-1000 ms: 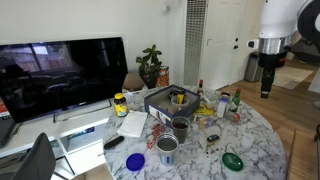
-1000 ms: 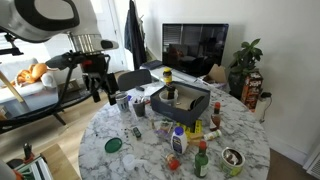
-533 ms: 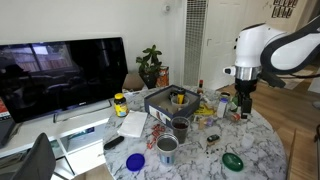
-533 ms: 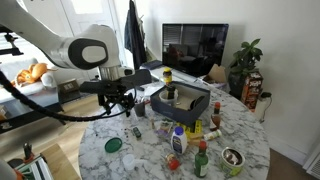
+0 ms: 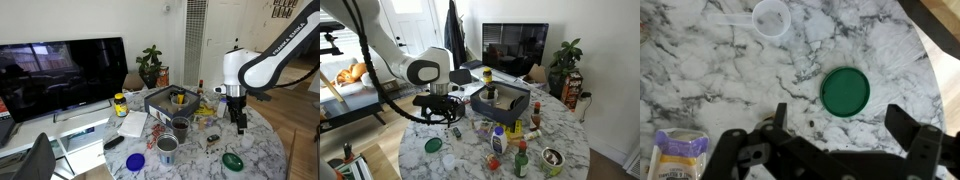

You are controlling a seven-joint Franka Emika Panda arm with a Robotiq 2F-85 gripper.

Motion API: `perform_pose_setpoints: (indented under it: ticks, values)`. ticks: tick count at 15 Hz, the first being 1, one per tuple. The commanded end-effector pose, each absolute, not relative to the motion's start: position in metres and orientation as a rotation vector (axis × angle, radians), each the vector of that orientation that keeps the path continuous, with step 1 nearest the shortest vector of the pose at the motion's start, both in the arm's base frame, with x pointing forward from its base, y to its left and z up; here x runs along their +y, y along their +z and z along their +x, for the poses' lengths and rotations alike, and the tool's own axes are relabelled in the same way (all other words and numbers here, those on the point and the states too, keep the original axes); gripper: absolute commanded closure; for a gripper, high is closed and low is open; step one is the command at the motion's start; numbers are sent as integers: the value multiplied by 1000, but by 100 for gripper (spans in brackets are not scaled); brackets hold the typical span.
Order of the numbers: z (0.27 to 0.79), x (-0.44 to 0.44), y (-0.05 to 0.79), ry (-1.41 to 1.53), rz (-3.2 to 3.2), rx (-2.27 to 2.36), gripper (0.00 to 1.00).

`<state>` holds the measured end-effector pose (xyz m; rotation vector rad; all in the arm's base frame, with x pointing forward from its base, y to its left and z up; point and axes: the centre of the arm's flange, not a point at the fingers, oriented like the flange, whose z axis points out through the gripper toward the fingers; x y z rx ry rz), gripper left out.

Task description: Place the toy car on two stacked blocks

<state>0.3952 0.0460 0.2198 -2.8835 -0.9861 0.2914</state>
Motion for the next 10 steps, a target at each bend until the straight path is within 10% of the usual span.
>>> perform_pose_setpoints:
  ticks: [1,10]
  values:
    - [396,46,222,284,-2885,-988,0]
    - [414,50,170,-48,-2843,-1077,0]
